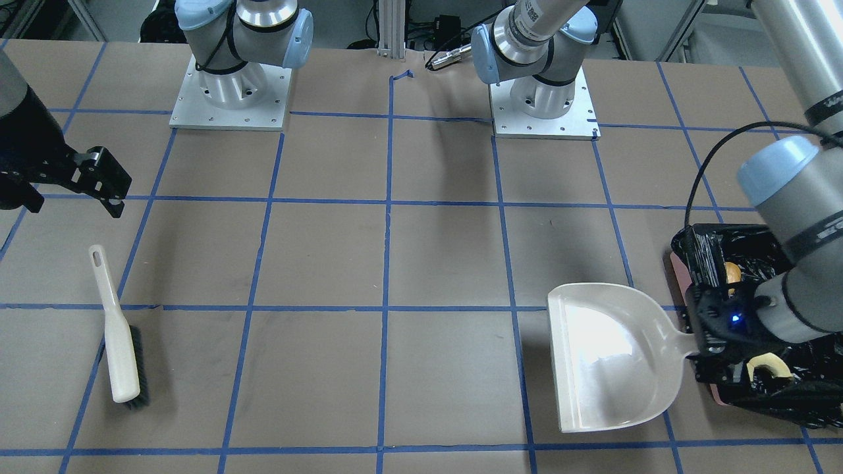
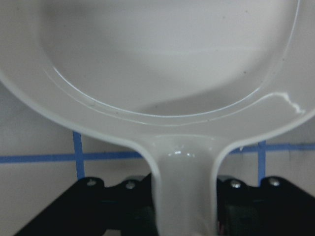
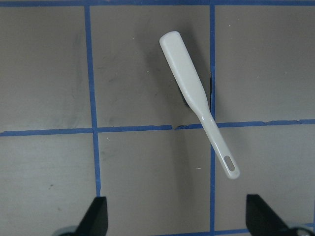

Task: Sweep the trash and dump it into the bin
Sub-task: 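Carry the empty dustpan back and set it on the table with the left gripper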

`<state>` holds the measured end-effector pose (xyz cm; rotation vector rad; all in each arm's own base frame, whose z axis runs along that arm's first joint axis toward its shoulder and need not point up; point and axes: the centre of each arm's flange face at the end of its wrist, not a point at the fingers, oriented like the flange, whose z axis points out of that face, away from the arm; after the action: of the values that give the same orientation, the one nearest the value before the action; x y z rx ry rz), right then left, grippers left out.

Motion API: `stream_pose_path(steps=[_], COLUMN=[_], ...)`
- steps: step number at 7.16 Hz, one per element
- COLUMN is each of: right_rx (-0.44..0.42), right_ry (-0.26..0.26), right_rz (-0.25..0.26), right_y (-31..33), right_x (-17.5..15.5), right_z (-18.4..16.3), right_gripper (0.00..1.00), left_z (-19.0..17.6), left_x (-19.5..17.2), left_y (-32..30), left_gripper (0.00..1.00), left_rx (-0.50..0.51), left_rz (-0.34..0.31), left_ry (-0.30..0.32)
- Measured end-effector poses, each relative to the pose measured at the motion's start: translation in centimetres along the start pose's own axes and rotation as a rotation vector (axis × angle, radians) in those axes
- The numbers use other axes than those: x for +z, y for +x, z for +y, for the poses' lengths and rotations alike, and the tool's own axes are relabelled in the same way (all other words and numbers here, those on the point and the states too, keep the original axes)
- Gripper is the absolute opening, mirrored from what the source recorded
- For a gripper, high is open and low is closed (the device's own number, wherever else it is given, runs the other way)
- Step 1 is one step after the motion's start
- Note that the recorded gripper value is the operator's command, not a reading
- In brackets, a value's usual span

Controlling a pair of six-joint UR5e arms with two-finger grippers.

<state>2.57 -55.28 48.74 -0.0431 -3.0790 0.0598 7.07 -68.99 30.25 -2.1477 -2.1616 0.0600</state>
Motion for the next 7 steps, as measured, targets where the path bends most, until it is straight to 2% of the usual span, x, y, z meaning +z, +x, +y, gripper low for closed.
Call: stream_pose_path(steps=[2,4,6,7], right_rx=[0.000,-0.045,-0.090,-0.102], right_ry=[-0.002,0.042,0.082,0.075], right_rz=[-0.025,-0.008,0.000,0.000], right_y=[-2.6,-8.1,-12.2,-13.0], right_x=[1.3,0.4,-1.9,-2.6], right_z=[-1.5,-1.8,0.0,1.0], right_gripper=[1.00,1.00,1.00,1.00], left_z=[-4.5,-6.6,-7.5,-7.6], left_x=[4.1,6.7,8.2,8.8], left_y=[-1.7,-2.2,-1.9,-1.7], left_gripper=[0.00,0.00,0.00,0.00], left_rx=[-0.062,-0.088,-0.100,-0.095], left_rz=[0.023,0.042,0.039,0.027], left_ry=[-0.003,0.037,0.075,0.078])
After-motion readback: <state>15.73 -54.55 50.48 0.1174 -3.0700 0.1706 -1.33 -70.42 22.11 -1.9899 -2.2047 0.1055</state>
